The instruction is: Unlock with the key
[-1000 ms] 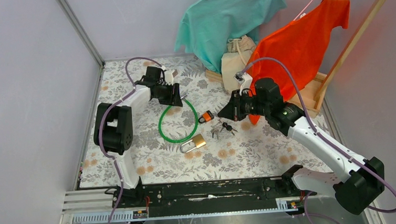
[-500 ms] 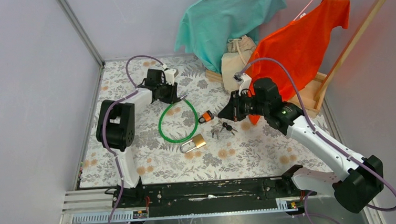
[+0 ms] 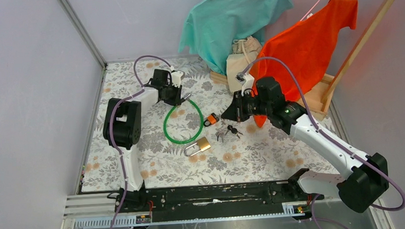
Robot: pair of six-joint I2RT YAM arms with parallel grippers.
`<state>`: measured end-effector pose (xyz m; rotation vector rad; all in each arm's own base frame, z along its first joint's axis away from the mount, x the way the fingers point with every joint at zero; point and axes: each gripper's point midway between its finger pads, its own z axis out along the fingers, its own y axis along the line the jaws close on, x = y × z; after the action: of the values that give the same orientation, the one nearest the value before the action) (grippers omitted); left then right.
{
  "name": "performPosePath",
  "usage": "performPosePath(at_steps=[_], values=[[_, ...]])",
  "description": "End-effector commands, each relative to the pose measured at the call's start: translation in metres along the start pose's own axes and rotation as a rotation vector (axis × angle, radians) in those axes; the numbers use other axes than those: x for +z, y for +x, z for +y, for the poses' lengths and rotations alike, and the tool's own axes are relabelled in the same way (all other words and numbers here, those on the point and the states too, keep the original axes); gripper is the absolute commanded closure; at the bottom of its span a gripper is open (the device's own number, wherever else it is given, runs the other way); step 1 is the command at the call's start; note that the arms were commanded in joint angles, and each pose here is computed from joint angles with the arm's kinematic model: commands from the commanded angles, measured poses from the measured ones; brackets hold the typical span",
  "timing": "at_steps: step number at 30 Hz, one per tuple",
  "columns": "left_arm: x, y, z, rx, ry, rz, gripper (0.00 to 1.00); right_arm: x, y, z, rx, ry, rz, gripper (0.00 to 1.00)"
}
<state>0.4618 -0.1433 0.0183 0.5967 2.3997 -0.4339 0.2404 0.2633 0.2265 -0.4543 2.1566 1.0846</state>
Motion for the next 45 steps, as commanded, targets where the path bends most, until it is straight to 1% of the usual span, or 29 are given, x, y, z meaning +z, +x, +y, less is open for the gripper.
performPosePath(at_steps=[1, 4, 7, 10, 16, 17, 21, 23, 26, 28, 31, 32, 35, 38, 45], values=[[0.004, 0.017, 0.003, 0.047, -0.038, 0.085, 0.81, -0.003, -0.026, 0.011, -0.056, -0.021, -0.063, 1.0], [-0.003, 0.02, -0.002, 0.086, -0.045, 0.095, 0.94, -0.004, -0.028, 0.011, -0.061, -0.02, -0.066, 1.0], [-0.02, 0.01, -0.004, 0.151, -0.063, 0.079, 1.0, -0.006, -0.032, 0.014, -0.064, -0.018, -0.072, 1.0], [-0.05, -0.016, -0.006, 0.257, -0.099, 0.028, 1.0, -0.008, -0.037, 0.016, -0.069, -0.014, -0.078, 1.0], [-0.122, -0.072, -0.015, 0.549, -0.159, -0.074, 1.0, -0.01, -0.047, 0.022, -0.057, -0.018, -0.096, 1.0], [-0.136, -0.082, -0.021, 0.594, -0.164, -0.097, 1.0, -0.01, -0.049, 0.024, -0.053, -0.023, -0.098, 1.0], [-0.183, -0.099, -0.055, 0.773, -0.113, -0.173, 1.0, -0.011, -0.055, 0.035, -0.055, -0.065, -0.085, 1.0], [-0.206, -0.095, -0.081, 0.878, -0.059, -0.216, 1.0, -0.015, -0.057, 0.044, -0.067, -0.095, -0.073, 1.0], [-0.244, -0.079, -0.128, 1.112, 0.003, -0.329, 1.0, -0.019, -0.054, 0.06, -0.099, -0.141, -0.042, 1.0], [-0.258, -0.059, -0.154, 1.295, 0.029, -0.397, 1.0, -0.022, -0.048, 0.07, -0.134, -0.146, -0.014, 1.0], [-0.272, -0.037, -0.186, 1.549, 0.015, -0.512, 1.0, -0.027, -0.037, 0.082, -0.188, -0.134, 0.02, 1.0], [-0.271, -0.028, -0.191, 1.585, 0.014, -0.539, 1.0, -0.03, -0.034, 0.084, -0.197, -0.132, 0.031, 1.0], [-0.279, -0.025, -0.201, 1.66, -0.017, -0.608, 1.0, -0.037, -0.024, 0.09, -0.22, -0.119, 0.051, 1.0], [-0.287, -0.033, -0.208, 1.643, -0.037, -0.667, 1.0, -0.042, -0.017, 0.101, -0.252, -0.114, 0.069, 1.0], [-0.3, -0.035, -0.221, 1.591, -0.002, -0.724, 1.0, -0.038, 0.0, 0.116, -0.319, -0.079, 0.092, 1.0]])
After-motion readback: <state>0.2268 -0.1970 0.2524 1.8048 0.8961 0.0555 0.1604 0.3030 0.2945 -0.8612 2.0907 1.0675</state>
